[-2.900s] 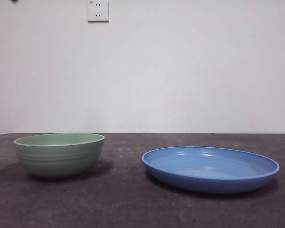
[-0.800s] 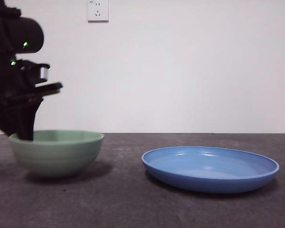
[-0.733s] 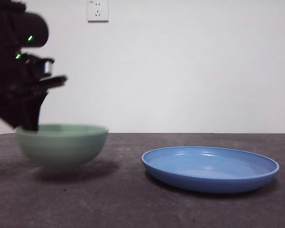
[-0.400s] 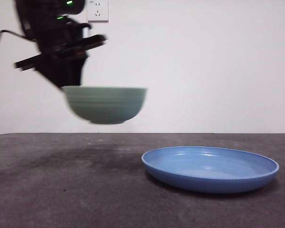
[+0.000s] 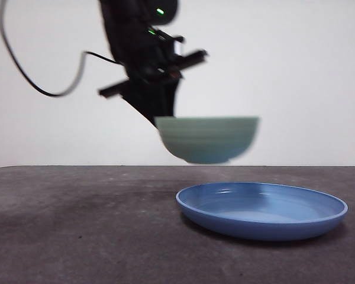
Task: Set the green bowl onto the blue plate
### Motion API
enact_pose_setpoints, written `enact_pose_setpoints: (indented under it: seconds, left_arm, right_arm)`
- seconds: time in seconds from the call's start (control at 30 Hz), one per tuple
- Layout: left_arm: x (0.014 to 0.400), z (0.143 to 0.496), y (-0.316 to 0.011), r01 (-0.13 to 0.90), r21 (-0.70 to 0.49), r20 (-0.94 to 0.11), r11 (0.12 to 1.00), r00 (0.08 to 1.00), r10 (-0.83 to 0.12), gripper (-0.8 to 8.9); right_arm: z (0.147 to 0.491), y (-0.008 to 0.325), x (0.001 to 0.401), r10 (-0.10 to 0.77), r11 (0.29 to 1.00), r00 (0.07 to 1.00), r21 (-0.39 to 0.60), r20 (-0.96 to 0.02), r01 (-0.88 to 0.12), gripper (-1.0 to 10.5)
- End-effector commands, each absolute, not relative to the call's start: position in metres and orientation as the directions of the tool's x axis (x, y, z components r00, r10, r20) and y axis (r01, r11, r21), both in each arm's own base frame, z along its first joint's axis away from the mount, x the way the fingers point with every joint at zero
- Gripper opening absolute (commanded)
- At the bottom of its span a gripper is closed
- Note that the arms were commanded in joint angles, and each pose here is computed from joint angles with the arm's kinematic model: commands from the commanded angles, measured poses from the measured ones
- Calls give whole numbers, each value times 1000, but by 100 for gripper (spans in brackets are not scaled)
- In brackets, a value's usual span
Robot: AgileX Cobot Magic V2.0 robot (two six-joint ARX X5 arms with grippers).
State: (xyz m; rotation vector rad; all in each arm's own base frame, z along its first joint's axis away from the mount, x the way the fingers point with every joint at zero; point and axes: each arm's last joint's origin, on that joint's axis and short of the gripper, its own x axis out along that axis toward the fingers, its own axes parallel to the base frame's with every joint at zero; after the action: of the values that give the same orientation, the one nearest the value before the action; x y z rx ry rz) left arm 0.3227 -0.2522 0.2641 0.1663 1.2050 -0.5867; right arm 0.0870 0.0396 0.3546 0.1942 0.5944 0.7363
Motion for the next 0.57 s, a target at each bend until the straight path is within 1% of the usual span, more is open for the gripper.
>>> enact_pose_setpoints:
  seconds: [0.03, 0.17, 0.27, 0.43, 0.57]
  left_arm:
    - [325, 254, -276, 537, -185, -914, 823, 214, -345, 14]
    - [325, 237, -299, 569, -182, -920, 802, 188, -343, 14]
    - [324, 228, -309, 584, -183, -918, 791, 186, -350, 14]
    - [323, 216, -318, 595, -183, -918, 783, 181, -352, 14]
    - [324, 206, -320, 587, -181, -929, 789, 161, -334, 14]
  right_arm:
    - [360, 40, 86, 685, 728, 593, 367, -423, -579, 599]
    - [360, 40, 86, 685, 728, 593, 367, -423, -579, 599]
    - [360, 40, 86, 685, 728, 593, 367, -423, -579, 599]
    - [360, 40, 86, 685, 728, 593, 367, -423, -579, 599]
    - [360, 40, 86, 685, 728, 593, 367, -423, -579, 599]
